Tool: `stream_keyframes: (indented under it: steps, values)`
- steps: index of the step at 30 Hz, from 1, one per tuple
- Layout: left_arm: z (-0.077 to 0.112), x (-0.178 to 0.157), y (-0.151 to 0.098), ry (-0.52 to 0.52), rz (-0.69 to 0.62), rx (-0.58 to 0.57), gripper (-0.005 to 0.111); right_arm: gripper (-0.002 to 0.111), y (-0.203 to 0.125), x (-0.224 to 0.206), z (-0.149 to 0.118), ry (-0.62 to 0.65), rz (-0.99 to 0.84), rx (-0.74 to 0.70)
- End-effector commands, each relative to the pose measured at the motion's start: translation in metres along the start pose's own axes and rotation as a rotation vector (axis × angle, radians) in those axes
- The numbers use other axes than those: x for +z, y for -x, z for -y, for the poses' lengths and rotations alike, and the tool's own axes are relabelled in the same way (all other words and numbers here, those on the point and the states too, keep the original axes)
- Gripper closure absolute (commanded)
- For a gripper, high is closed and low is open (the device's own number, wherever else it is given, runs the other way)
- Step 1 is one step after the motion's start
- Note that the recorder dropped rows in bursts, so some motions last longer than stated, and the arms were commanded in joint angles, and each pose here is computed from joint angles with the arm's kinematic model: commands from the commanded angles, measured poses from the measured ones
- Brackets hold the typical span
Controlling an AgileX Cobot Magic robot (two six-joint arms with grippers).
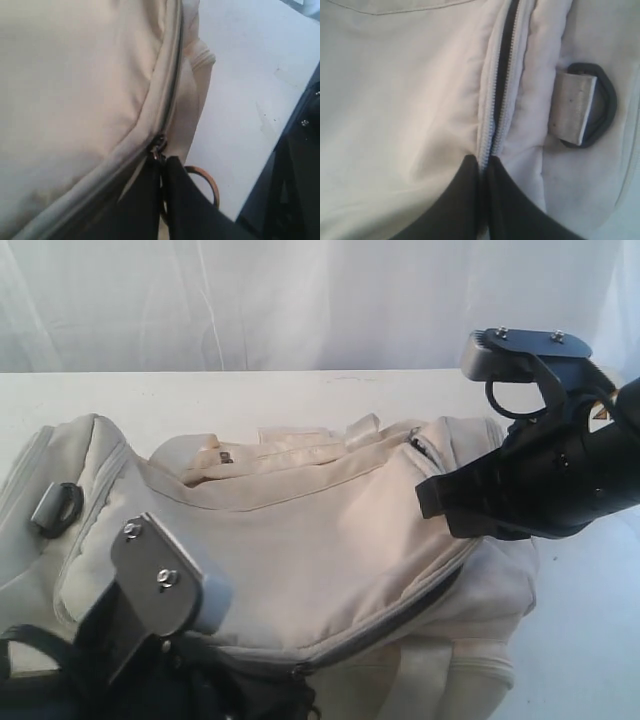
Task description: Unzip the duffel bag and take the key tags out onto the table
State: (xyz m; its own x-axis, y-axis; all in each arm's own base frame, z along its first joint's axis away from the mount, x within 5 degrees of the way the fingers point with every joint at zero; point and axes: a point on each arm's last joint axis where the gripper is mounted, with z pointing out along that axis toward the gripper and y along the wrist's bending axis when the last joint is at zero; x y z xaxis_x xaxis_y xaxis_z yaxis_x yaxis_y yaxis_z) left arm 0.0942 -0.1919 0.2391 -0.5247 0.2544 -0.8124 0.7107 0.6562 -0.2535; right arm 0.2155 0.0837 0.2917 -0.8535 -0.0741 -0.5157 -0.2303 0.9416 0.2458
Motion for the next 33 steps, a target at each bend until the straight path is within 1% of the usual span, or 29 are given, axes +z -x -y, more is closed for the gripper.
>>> stream_keyframes:
  steps: [1,4,6,13,20,23,25,27,31,33]
  values:
    - [-0.005,-0.020,-0.016,-0.066,0.008,-0.107,0.107,0.108,0.002,0.001,0.004,-0.036,0.025,-0.034]
    - [-0.008,-0.029,-0.018,-0.078,0.033,-0.126,0.107,0.108,0.002,0.001,0.004,-0.040,0.025,-0.035]
    - [-0.012,-0.035,-0.023,-0.068,0.047,-0.133,0.107,0.108,0.002,0.001,0.004,-0.040,0.023,-0.035]
    - [-0.024,-0.042,-0.045,-0.053,0.027,-0.190,0.107,0.108,0.002,0.001,0.008,-0.075,0.023,-0.024]
    - [-0.033,-0.048,-0.042,0.027,0.079,-0.198,0.107,0.108,0.002,0.000,0.014,-0.142,0.026,0.002]
    - [-0.034,-0.049,-0.042,0.029,0.088,-0.196,0.107,0.108,0.002,0.000,0.012,-0.119,0.024,0.024]
    - [-0.032,-0.049,-0.042,0.013,0.083,-0.195,0.107,0.108,0.002,0.001,0.008,-0.082,0.021,-0.013]
    - [-0.031,-0.049,-0.042,-0.001,0.080,-0.194,0.107,0.103,0.002,0.001,0.003,-0.023,0.023,-0.035]
    - [-0.031,-0.049,-0.042,0.002,0.083,-0.204,0.107,0.080,0.002,0.001,-0.005,0.065,0.027,-0.087]
    - [-0.034,-0.050,-0.036,0.049,0.108,-0.172,0.107,0.070,0.002,0.001,-0.006,0.071,0.029,-0.088]
